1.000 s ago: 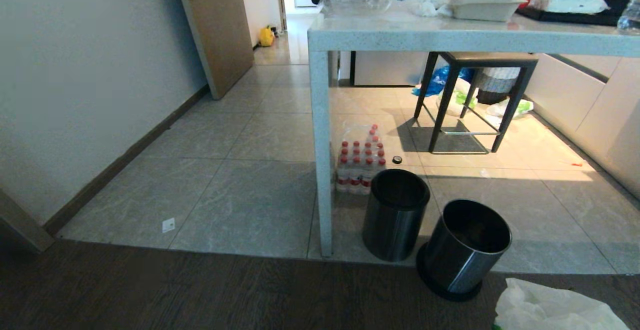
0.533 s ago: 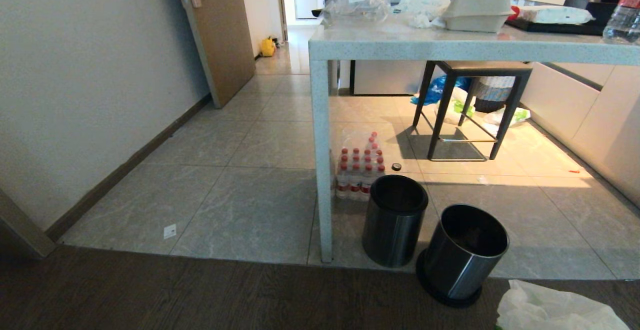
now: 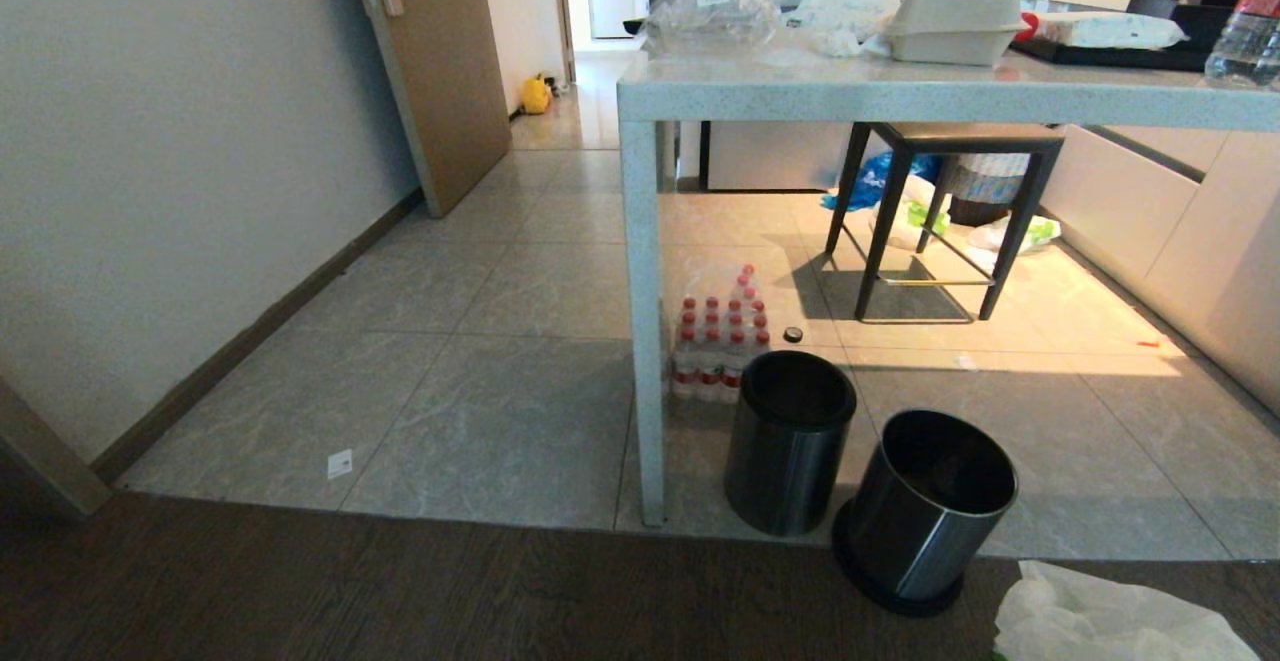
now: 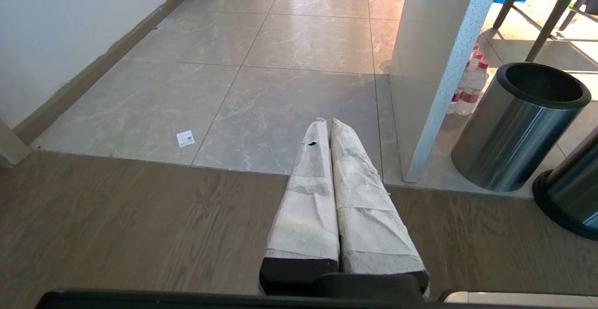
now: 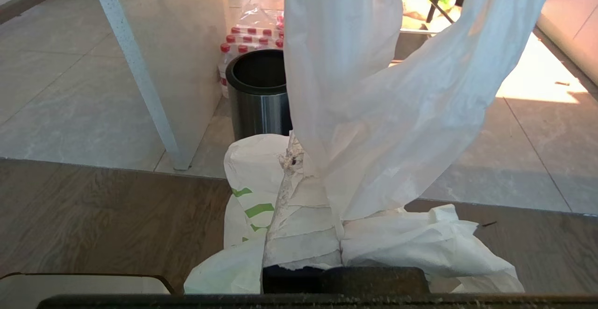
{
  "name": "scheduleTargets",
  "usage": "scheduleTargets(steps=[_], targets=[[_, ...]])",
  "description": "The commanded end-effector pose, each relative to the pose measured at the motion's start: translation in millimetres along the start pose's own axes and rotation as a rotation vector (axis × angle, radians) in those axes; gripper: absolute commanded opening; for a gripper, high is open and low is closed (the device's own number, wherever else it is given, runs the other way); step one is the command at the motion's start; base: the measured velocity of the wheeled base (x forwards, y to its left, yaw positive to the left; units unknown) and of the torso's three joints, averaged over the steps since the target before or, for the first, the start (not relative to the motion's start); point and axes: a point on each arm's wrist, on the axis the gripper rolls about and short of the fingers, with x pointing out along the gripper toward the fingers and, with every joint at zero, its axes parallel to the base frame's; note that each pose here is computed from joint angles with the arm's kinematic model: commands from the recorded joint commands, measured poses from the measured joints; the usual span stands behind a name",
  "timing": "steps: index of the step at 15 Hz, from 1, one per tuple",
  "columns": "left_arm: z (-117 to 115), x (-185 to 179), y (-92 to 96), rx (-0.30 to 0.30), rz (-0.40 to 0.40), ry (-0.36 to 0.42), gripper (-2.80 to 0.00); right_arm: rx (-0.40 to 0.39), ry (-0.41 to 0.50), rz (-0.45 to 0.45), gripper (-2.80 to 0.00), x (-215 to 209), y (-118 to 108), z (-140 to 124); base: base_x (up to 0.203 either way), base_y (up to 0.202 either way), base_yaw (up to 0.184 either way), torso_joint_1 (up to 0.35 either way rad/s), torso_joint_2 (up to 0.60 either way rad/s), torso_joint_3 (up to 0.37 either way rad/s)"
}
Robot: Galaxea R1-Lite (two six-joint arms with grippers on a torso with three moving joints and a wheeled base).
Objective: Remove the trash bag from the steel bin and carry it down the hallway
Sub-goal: Put the trash bag at the door
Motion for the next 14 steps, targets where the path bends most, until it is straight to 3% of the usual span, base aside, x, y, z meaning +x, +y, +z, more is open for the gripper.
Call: scheduleTargets(steps=[1,5,14], targets=[[-0.4,0.0,0.0,0.007,-0.002,0.004,-2.80,-0.001,0.000,0.001,-2.80,0.0,0.0,0.0,0.000,0.000,0.000,0.000,0.00,0.000],[-0.6,0.1,-0.1,0.039,-0.006,0.004,-2.80,-0.001,0.000,0.001,-2.80,0.0,0.0,0.0,0.000,0.000,0.000,0.000,0.00,0.000],[-0.6,-0.1,-0.2,0.041,-0.008,0.007,-2.80,-0.001,0.000,0.001,-2.80,0.0,0.0,0.0,0.000,0.000,0.000,0.000,0.00,0.000]])
